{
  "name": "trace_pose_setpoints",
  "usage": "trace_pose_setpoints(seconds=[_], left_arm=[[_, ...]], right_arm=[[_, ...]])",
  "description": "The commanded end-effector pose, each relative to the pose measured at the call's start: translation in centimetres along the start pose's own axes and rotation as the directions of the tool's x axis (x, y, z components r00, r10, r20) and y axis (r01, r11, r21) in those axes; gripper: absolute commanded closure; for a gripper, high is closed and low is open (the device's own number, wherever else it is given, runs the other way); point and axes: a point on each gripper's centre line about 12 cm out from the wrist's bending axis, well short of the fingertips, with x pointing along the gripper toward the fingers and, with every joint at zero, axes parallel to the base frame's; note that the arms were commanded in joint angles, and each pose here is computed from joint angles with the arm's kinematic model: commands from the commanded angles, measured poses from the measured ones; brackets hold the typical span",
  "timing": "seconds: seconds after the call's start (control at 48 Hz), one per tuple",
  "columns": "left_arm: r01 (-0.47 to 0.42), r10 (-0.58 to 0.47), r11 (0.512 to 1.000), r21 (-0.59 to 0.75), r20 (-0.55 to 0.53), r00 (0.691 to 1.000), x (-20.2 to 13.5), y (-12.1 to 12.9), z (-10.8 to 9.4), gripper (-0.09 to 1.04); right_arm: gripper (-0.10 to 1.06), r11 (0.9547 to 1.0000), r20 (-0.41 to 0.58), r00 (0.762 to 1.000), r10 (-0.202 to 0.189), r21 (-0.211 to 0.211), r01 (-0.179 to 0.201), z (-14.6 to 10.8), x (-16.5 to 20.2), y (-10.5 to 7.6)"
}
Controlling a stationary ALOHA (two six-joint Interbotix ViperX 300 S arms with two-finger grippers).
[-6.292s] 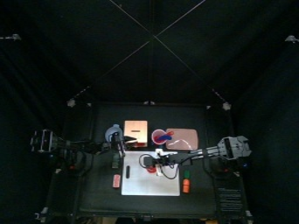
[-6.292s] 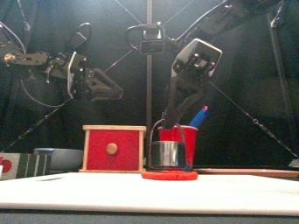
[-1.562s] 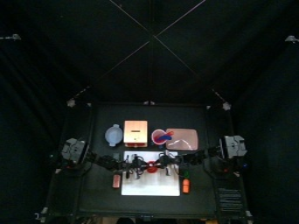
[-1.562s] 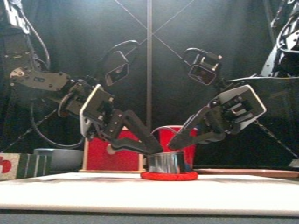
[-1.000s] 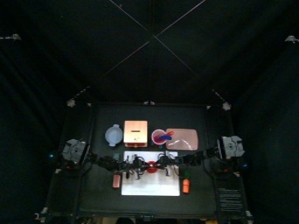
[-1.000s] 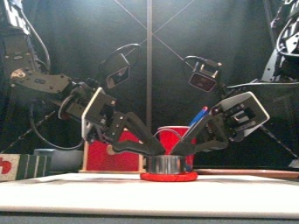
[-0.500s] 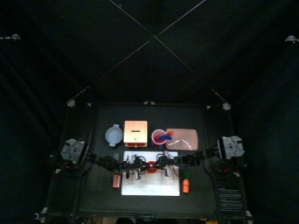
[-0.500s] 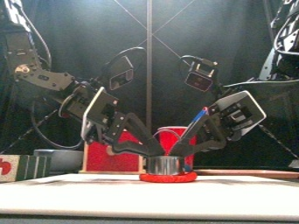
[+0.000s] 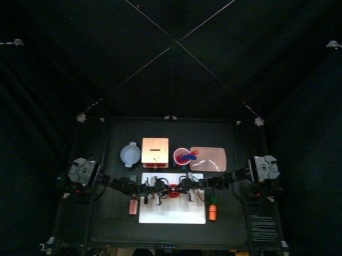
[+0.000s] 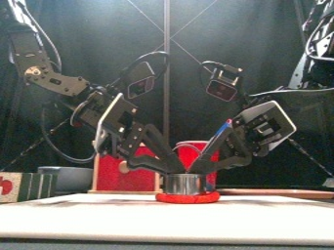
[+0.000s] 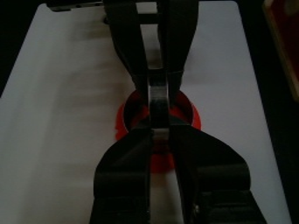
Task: Get the cutter from the drawer then cut the dough then place the extra dough in the bowl
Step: Cut the dough
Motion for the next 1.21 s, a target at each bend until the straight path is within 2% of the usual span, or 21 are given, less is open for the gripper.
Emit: trace_pose_setpoints(seconds=[0.021, 0.292, 0.417, 0.521, 0.667, 0.771, 0.958, 1.083, 1.208], left_arm=[[0.029, -0.029, 1.0, 0.007, 0.008, 1.0, -0.2, -0.7, 1.2, 0.34], [0.035, -0.036, 0.999, 0.019, 0.073, 0.997, -0.2, -0.3, 3.5, 0.18], [0.03, -0.031, 0.999, 0.011, 0.118, 0.993, -0.3, -0.1, 4.8, 0.15], [0.025, -0.024, 1.0, 0.0, 0.153, 0.988, -0.9, 0.3, 5.9, 0.15], [0.028, -0.028, 1.0, 0.002, 0.181, 0.983, -1.6, 0.4, 6.9, 0.15], [0.036, -0.039, 0.999, 0.02, 0.188, 0.981, -1.9, 0.3, 7.1, 0.15], [0.041, -0.045, 0.999, 0.022, 0.2, 0.979, -3.2, 0.5, 7.3, 0.16], [0.043, -0.047, 0.999, 0.024, 0.24, 0.97, -4.8, 0.6, 7.5, 0.17], [0.02, -0.027, 0.999, 0.03, 0.268, 0.963, -5.3, 1.2, 6.3, 0.18]], right_arm=[[0.46, 0.9999, 0.027, 1.0, 0.005, -0.016, -0.004, 1.5, -1.0, 0.2], [0.46, 0.9994, 0.063, 0.998, 0.013, -0.034, -0.011, 3.1, -1.6, 0.4], [0.45, 0.9988, 0.076, 0.997, 0.025, -0.045, -0.021, 3.6, -1.6, 0.9], [0.39, 0.9987, 0.073, 0.997, 0.027, -0.044, -0.024, 3.7, -1.5, 1.0], [0.21, 0.9992, 0.063, 0.998, 0.025, -0.031, -0.023, 3.7, -1.5, 1.1], [0.16, 0.9996, 0.063, 0.998, 0.019, -0.02, -0.018, 3.8, -1.4, 1.0], [0.15, 0.9998, 0.07, 0.997, 0.015, -0.016, -0.014, 4.7, -1.1, 0.9], [0.15, 0.9998, 0.012, 1.0, 0.003, -0.02, -0.003, 5.2, -0.9, 0.8], [0.15, 0.9996, -0.05, 0.999, -0.012, -0.025, 0.011, 6.0, -1.0, 0.6]])
